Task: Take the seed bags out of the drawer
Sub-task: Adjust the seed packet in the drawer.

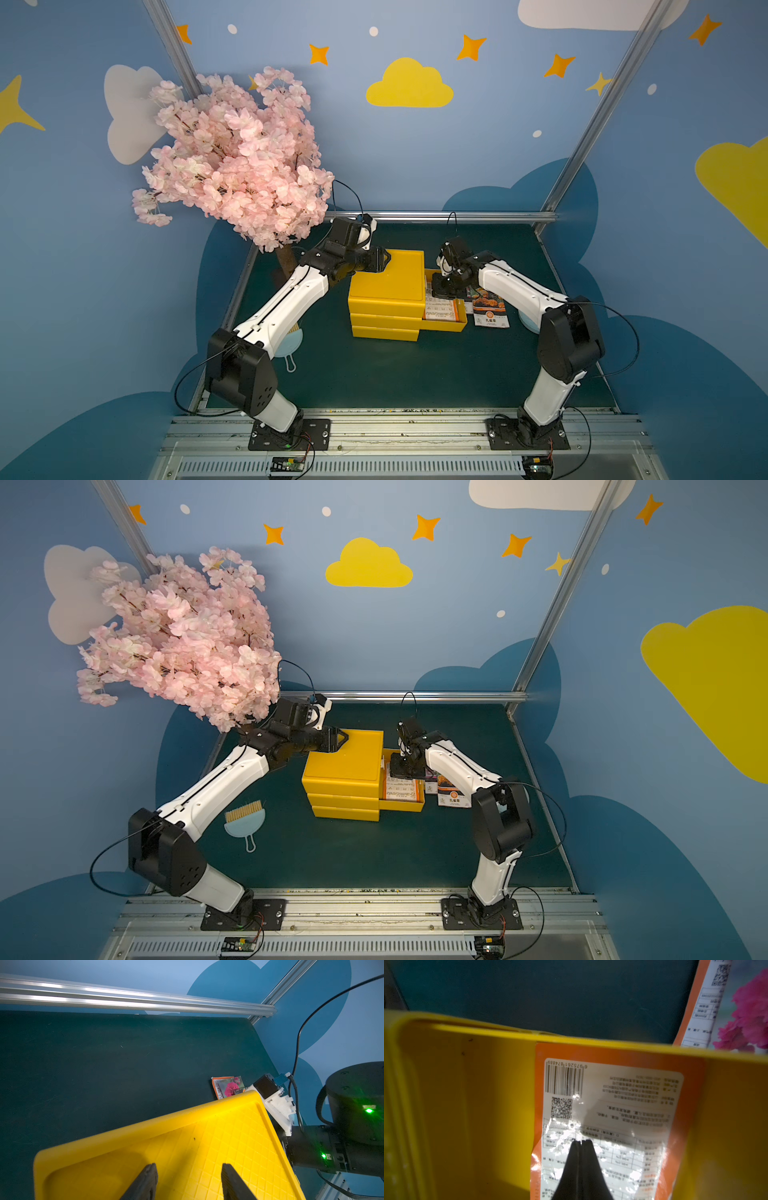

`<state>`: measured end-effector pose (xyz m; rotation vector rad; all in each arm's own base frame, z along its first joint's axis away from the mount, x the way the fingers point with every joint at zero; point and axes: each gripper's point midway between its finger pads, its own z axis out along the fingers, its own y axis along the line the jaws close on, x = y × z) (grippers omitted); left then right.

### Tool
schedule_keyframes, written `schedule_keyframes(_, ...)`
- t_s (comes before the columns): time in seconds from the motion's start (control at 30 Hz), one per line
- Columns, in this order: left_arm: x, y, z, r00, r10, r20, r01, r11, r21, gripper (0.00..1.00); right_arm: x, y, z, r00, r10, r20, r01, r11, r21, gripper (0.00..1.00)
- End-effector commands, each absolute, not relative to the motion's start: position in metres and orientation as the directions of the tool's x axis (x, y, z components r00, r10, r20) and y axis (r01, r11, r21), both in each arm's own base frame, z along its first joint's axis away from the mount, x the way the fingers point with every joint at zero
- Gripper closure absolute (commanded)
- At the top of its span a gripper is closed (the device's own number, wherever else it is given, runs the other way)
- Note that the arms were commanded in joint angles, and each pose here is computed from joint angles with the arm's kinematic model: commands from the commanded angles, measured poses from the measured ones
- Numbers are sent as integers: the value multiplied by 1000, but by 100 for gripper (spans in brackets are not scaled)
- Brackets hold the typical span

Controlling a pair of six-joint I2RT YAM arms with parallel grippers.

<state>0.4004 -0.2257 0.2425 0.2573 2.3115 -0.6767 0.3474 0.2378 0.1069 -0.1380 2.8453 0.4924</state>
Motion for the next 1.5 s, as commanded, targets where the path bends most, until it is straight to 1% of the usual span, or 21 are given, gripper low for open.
schedule_keyframes(0.0,349,-208,136,-936,76,-342,208,906,-370,45,343,244,94,-973,-42,-227,-123,927,353,100)
schedule_keyframes(0.23,349,-209,136,-937,74,-343,208,905,-372,45,338,261,91,-980,-33,-198,-120,886,448,100)
schedule_keyframes(0.43,349,-208,135,-938,73,-339,204,907,-369,45,338,283,98,-988,-1,-155,-98,784,613,100)
schedule_keyframes(0.7,350,-209,134,-938,74,-339,205,906,-370,45,344,270,129,-980,50,-190,-90,747,659,100)
schedule_keyframes(0.77,350,-209,134,-938,73,-338,204,906,-372,45,343,264,136,-977,55,-208,-96,754,649,100)
schedule_keyframes(0.87,351,-209,134,-938,75,-339,207,905,-371,45,342,255,145,-970,50,-237,-109,785,610,95)
schedule_keyframes(1.03,351,-210,134,-937,76,-340,208,905,-372,45,340,240,145,-968,32,-250,-109,841,530,86)
schedule_keyframes(1.1,352,-209,134,-937,75,-342,208,905,-371,45,340,233,140,-966,28,-256,-102,871,481,87)
schedule_keyframes(1.17,351,-209,134,-937,75,-342,208,905,-370,45,342,226,135,-964,24,-263,-96,896,434,92)
schedule_keyframes(1.27,351,-210,134,-936,74,-343,208,905,-371,45,343,218,125,-964,13,-267,-87,929,360,94)
schedule_keyframes(1.47,350,-209,134,-938,73,-340,205,906,-371,45,346,206,117,-959,2,-282,-79,958,277,95)
